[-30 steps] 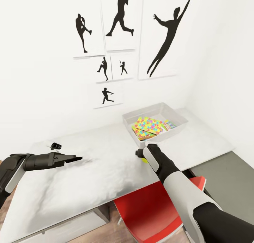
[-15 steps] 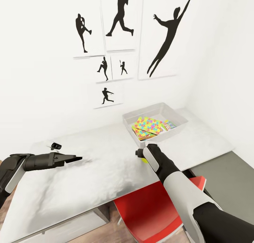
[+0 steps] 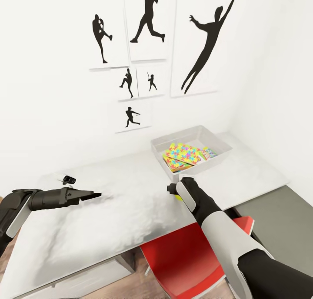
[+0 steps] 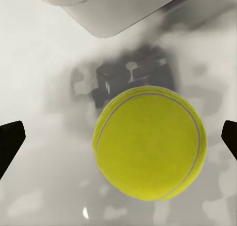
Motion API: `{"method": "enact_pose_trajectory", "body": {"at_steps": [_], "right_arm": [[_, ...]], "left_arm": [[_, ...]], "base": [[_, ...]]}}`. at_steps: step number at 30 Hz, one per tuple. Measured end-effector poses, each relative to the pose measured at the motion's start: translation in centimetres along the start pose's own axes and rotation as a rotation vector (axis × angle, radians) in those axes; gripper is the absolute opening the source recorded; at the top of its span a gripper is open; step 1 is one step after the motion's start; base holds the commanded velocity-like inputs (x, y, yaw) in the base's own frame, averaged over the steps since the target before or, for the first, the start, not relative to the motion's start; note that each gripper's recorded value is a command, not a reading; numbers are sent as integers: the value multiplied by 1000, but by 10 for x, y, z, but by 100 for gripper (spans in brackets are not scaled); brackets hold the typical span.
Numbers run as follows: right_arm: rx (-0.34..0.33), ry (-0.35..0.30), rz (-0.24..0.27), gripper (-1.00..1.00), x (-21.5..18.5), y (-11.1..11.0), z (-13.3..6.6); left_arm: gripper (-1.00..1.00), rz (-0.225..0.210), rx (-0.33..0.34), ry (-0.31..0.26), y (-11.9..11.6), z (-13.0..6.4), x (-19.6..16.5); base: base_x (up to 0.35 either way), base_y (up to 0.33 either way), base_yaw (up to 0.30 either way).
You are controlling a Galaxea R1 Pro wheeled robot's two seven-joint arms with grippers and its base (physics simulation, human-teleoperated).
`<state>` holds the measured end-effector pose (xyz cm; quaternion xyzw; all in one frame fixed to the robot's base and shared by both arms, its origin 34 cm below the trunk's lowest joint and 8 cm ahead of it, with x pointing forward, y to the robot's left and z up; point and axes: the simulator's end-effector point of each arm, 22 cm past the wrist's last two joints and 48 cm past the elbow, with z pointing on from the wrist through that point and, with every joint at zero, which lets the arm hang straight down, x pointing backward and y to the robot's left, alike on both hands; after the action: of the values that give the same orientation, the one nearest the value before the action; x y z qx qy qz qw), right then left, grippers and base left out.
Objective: Put all the toys in the child's room - the three board games (two on the bed and one on the table), the two jigsaw puzzles on the table, and the tennis ball on the table - inside the toy box on the table in the child's room.
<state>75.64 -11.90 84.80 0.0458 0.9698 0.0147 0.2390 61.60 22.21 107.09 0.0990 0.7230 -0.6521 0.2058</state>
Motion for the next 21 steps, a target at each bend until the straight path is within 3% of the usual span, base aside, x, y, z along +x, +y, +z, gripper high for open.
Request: {"method": "enact_pose_trajectory", "body": {"at_steps": [21], "right_arm": [[5, 29, -1, 100, 13, -2, 14]], "left_arm": [[100, -26, -3, 3, 13, 1, 4]], "base": [[0, 0, 0]]}}
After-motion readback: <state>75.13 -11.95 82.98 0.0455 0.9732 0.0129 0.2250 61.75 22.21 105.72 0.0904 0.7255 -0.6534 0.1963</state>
